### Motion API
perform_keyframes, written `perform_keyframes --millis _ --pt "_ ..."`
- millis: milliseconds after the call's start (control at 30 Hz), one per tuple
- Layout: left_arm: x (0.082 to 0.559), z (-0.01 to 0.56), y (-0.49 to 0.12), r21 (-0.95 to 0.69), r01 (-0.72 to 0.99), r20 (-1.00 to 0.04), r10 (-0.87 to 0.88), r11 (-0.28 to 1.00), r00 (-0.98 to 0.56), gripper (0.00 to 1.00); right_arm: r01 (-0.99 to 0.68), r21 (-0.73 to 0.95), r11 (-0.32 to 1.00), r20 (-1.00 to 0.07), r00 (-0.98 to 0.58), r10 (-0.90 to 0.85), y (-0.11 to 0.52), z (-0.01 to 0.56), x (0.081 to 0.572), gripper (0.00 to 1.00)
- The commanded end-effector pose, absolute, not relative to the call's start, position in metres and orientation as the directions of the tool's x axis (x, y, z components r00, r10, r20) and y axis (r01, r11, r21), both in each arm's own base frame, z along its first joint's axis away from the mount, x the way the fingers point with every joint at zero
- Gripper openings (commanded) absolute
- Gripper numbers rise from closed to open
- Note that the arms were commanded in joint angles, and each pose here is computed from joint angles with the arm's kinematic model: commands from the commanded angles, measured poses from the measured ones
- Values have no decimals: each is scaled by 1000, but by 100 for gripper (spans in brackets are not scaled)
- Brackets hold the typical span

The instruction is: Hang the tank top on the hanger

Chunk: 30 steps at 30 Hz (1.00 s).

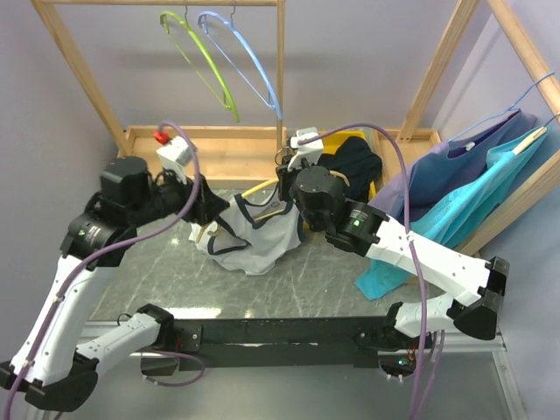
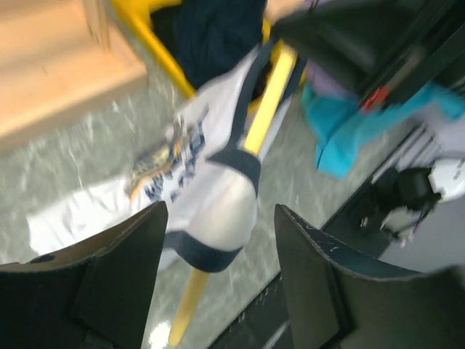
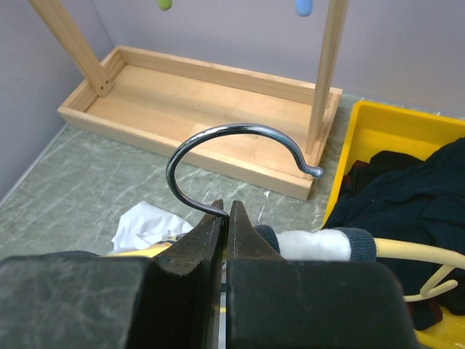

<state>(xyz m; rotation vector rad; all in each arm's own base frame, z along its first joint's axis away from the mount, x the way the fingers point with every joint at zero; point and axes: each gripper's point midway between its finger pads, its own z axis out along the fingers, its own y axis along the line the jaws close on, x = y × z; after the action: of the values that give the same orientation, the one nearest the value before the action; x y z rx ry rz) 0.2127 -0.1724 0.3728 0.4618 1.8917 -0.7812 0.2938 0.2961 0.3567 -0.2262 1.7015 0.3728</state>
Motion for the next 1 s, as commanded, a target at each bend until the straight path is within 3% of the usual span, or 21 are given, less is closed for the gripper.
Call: perform_keyframes --millis 0,233,300,400,433,500,533,700,767,800,867,900,967 --pt "204 331 -175 -279 615 -866 83 737 -493 66 -374 142 917 -988 -111 107 297 391 296 0" --pt "203 304 -190 -271 604 -843 118 750 -524 65 -383 130 914 -988 -132 85 307 380 299 0" --pt "204 297 -190 -264 594 -839 123 760 -530 60 -391 125 912 -988 -133 79 308 380 299 0" --pt "206 296 -193 -267 593 -853 99 760 -512 45 -411 125 903 -988 -130 78 310 381 297 0" --pt "207 295 -196 -274 598 -861 85 753 -501 29 -418 128 899 -988 -129 81 311 382 296 0" --pt "207 298 -197 -282 602 -875 57 747 -482 14 -432 137 891 -987 -133 87 313 382 294 0" --pt "207 290 -198 -293 594 -868 53 749 -494 1 -439 139 888 -987 -134 89 315 382 293 0" --pt "206 293 -197 -315 601 -901 -33 734 -432 1 -442 138 886 -987 -139 85 315 378 292 2" --pt "204 288 -197 -339 596 -900 -66 728 -430 1 -445 134 886 -987 -142 78 315 376 292 14" --pt "202 298 -195 -345 602 -912 -105 720 -397 1 -446 136 885 -987 -142 80 315 376 292 31" --pt "200 294 -191 -364 582 -907 -136 727 -398 1 -462 139 876 -986 -148 78 317 373 289 44" --pt "197 299 -187 -366 585 -913 -157 724 -376 1 -468 144 872 -986 -145 84 317 374 288 55" --pt "195 293 -184 -377 572 -909 -172 728 -381 1 -487 144 861 -985 -152 78 319 372 285 65"
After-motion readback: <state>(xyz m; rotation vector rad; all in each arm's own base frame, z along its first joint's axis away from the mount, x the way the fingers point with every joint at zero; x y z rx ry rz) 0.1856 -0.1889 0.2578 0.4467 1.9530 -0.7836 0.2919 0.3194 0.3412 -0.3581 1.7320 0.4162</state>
